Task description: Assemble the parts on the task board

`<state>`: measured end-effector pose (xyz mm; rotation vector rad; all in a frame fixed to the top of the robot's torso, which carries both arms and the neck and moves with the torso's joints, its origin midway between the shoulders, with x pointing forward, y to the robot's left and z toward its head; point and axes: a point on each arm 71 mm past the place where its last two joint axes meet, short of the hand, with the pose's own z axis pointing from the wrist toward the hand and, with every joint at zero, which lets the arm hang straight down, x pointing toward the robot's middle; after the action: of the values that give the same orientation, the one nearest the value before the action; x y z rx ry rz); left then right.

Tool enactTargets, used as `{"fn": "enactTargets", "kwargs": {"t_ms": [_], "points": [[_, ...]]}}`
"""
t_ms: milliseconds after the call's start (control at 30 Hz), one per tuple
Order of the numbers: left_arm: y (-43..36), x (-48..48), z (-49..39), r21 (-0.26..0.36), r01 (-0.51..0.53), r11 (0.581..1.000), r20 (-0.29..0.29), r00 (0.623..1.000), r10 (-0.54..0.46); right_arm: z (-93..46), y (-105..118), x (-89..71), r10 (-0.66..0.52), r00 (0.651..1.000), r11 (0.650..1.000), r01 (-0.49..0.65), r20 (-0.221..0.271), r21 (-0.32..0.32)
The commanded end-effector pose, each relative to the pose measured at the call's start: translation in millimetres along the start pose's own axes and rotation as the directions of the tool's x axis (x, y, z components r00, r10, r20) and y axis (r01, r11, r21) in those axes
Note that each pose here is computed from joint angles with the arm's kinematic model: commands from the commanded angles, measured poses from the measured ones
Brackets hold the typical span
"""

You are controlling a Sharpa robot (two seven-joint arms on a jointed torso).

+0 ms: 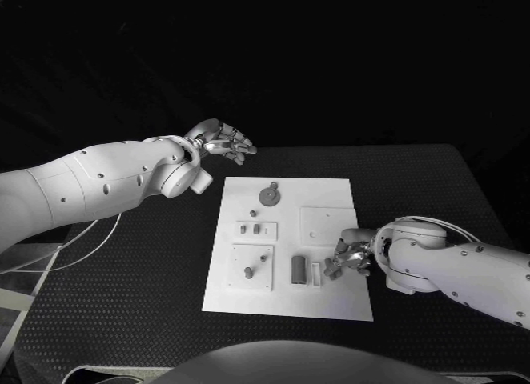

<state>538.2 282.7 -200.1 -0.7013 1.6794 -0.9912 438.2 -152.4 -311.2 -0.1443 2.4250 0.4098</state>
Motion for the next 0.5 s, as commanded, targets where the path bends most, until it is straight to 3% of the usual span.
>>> {"fn": "enactTargets", "kwargs": {"t_ms": [33, 500], "points": [[-1.1, 0.6, 0.0, 0.008, 0.004, 1.0, -0.011, 1.0, -0.004, 2.7, -17.2, 5.7, -0.082, 0.997, 0.992, 0.082, -0.011, 0.092], [-0.9, 0.4, -0.1, 0.008, 0.004, 1.0, -0.012, 1.0, -0.004, 5.6, -20.8, -1.0, -0.151, 0.988, 0.98, 0.144, 0.038, 0.14]]}}
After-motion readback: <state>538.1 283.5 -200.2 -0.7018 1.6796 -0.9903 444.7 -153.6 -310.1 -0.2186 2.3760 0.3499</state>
